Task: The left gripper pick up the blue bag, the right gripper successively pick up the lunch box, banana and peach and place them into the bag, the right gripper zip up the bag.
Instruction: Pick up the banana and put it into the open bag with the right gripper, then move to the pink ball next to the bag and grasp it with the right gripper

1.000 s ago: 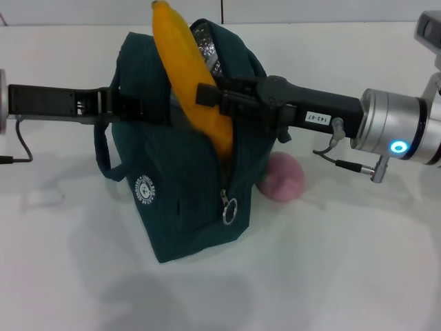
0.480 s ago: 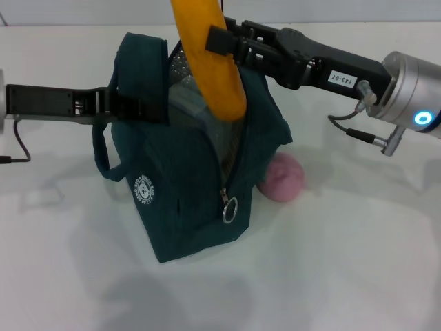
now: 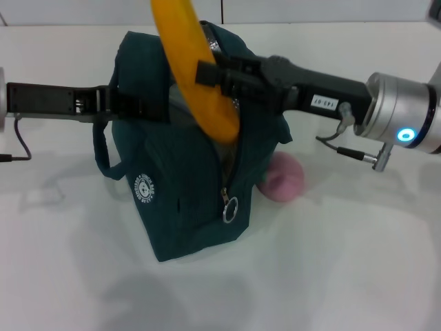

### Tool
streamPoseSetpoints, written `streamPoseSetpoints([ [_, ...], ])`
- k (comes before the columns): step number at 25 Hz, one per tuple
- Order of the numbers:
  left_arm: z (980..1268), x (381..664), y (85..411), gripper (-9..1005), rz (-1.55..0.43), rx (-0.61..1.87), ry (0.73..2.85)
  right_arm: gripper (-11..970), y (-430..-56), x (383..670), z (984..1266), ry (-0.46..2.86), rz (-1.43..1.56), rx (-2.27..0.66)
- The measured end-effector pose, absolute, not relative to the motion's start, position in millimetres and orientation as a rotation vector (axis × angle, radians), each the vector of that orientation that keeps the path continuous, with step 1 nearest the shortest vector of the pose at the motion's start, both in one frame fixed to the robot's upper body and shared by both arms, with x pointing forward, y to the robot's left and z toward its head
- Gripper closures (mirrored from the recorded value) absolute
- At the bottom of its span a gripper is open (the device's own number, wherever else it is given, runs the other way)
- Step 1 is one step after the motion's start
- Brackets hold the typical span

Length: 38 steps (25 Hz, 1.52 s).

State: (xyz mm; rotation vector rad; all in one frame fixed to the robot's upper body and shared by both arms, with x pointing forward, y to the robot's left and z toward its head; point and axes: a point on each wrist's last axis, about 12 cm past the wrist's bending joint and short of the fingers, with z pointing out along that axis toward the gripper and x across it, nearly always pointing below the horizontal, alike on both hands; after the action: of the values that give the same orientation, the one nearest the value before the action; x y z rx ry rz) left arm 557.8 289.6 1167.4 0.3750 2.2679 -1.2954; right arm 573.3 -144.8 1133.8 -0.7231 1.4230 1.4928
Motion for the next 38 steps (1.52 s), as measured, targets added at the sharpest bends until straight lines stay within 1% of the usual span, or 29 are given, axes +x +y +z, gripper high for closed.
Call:
streamPoseSetpoints([
  [8, 1167.4, 557.8, 289.6, 961, -1.296, 0.372, 2.269, 509, -144.7, 569.7, 1129.4, 1.423, 1.471, -0.746],
  [21, 1167.1, 557.7, 289.9, 961, -1.294, 0.371, 2.269, 493, -150.3, 571.0, 1126.1, 1.428, 1.44, -0.688],
  [23, 1167.5, 558.2, 289.6, 961, -1.294, 0.372, 2.267, 316, -150.5, 571.5, 1126.6, 1.425, 1.44, -0.682],
  [31, 1166.5, 557.1, 291.8, 961, -1.291, 0.361, 2.272, 279, -158.9, 574.1, 1135.2, 1.357, 1.435, -0.654],
  [38, 1166.7, 554.2, 305.4, 961, -1.285, 0.291, 2.243, 260, -194.0, 575.5, 1136.6, 1.324, 1.358, -0.589],
])
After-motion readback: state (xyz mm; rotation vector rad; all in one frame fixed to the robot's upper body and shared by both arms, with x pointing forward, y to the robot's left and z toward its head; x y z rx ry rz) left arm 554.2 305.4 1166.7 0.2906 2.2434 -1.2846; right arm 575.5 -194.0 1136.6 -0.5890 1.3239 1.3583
